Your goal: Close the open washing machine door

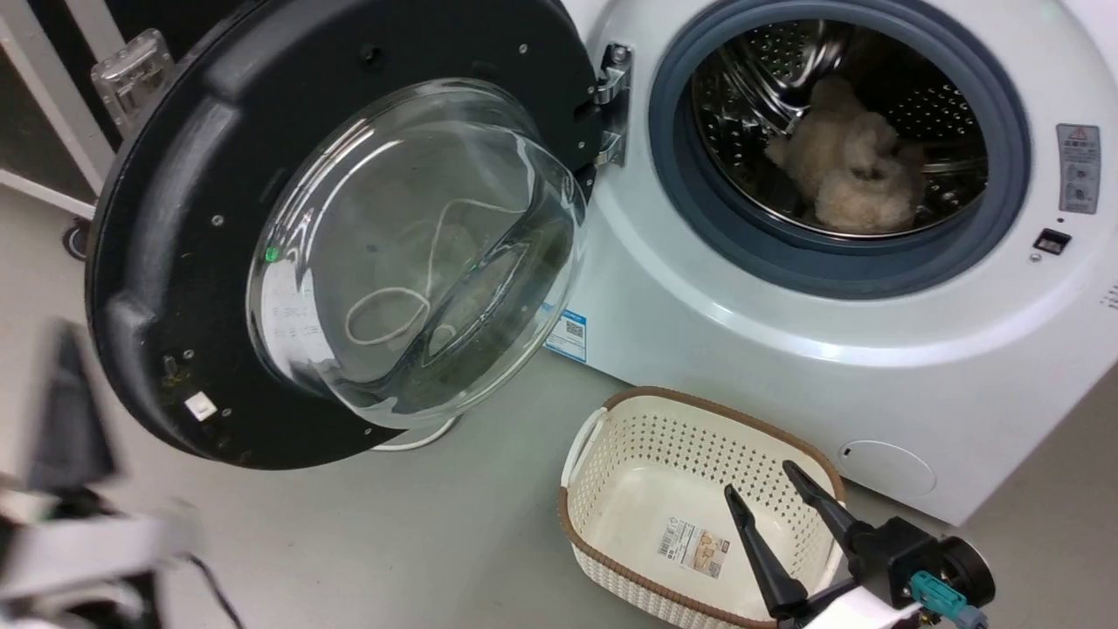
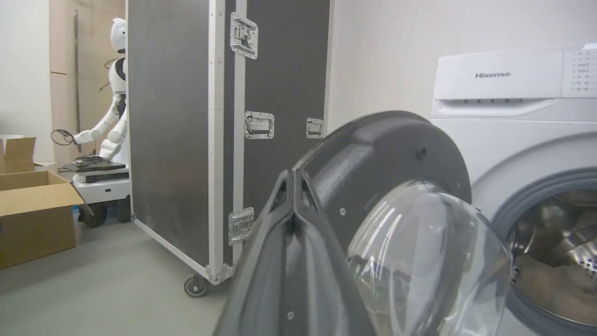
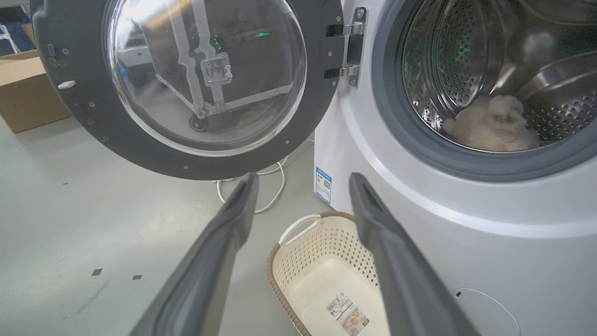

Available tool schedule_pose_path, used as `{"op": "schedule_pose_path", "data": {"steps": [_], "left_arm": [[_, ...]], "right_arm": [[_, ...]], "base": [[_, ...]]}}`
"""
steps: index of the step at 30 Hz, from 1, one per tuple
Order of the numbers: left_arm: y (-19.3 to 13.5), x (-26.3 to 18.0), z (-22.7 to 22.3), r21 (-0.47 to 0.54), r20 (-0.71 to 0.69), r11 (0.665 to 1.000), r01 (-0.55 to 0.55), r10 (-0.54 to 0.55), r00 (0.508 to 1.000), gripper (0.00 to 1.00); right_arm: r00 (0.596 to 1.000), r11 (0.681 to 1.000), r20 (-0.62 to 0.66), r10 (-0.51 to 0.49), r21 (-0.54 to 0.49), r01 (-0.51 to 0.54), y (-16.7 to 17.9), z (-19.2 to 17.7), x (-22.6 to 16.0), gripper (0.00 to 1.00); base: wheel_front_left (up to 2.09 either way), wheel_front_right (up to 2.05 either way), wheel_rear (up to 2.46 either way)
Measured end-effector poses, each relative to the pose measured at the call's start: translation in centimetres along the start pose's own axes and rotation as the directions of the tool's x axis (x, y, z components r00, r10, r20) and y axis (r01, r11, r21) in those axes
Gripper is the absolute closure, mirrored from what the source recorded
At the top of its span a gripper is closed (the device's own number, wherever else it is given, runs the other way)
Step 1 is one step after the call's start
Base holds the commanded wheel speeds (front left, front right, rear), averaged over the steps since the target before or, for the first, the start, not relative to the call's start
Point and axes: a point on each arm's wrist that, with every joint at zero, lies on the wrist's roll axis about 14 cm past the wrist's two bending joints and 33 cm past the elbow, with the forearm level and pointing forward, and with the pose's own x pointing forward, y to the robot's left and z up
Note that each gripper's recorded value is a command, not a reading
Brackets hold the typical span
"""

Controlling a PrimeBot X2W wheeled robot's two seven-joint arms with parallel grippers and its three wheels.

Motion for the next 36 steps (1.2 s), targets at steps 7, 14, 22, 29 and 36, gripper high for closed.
{"op": "schedule_pose_path", "data": {"steps": [7, 14, 22, 29, 36], "left_arm": [[8.5, 3.5, 2.2, -0.127, 0.049, 0.975, -0.181, 0.189, 0.981, 1.00], [14.0, 6.7, -1.1, -0.299, -0.194, 0.897, -0.325, 0.276, 0.941, 1.00], [13.5, 8.1, -7.2, -0.548, -0.482, 0.704, -0.452, 0.175, 0.858, 1.00], [9.7, 8.8, -11.0, -0.692, -0.615, 0.500, -0.521, -0.030, 0.788, 1.00], [4.1, 8.2, -13.6, -0.723, -0.658, 0.489, -0.488, -0.275, 0.701, 1.00]], "right_arm": [[1.000, 1.000, 0.002, -0.002, 0.007, 0.002, 0.0, -0.3, -0.1, 0.00], [1.000, 1.000, -0.009, 0.016, 0.023, -0.016, 0.5, -1.2, 0.0, 0.00], [0.998, 0.998, -0.037, 0.045, 0.046, -0.043, 1.1, -2.8, 0.3, 0.00], [0.998, 0.998, -0.048, 0.048, 0.051, -0.046, 0.5, -3.6, 0.7, 0.00], [0.998, 0.999, -0.061, -0.011, 0.043, 0.013, -1.6, -4.1, 0.0, 0.00]], "base": [[0.00, 0.00, 0.00], [0.00, 0.00, 0.00], [0.00, 0.00, 0.00], [0.00, 0.00, 0.00], [0.00, 0.00, 0.00]]}}
